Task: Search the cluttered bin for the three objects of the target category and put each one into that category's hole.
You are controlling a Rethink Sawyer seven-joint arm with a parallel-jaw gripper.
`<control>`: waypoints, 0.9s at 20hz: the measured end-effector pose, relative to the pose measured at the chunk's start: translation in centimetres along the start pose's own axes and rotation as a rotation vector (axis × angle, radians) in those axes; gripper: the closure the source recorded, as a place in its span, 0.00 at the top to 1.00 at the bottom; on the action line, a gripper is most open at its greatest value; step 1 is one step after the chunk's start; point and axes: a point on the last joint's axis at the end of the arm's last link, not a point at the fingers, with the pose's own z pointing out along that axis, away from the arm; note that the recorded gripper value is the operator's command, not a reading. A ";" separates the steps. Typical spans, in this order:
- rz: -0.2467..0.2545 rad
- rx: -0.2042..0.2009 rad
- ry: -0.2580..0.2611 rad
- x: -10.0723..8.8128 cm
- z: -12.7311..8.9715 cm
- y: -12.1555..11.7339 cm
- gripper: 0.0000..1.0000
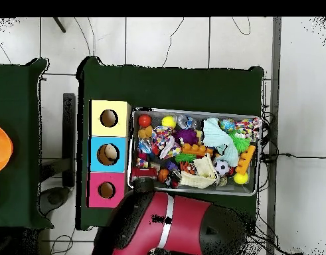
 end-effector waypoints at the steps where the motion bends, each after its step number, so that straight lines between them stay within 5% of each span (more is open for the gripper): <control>1: -0.001 0.000 -0.001 0.0 0.0 0.0 1.00; 2: -0.003 -0.001 -0.003 0.1 0.0 0.0 1.00; 3: -0.004 -0.001 -0.004 0.1 0.0 0.0 0.00; 18: -0.026 -0.005 -0.006 0.4 -0.1 0.1 0.00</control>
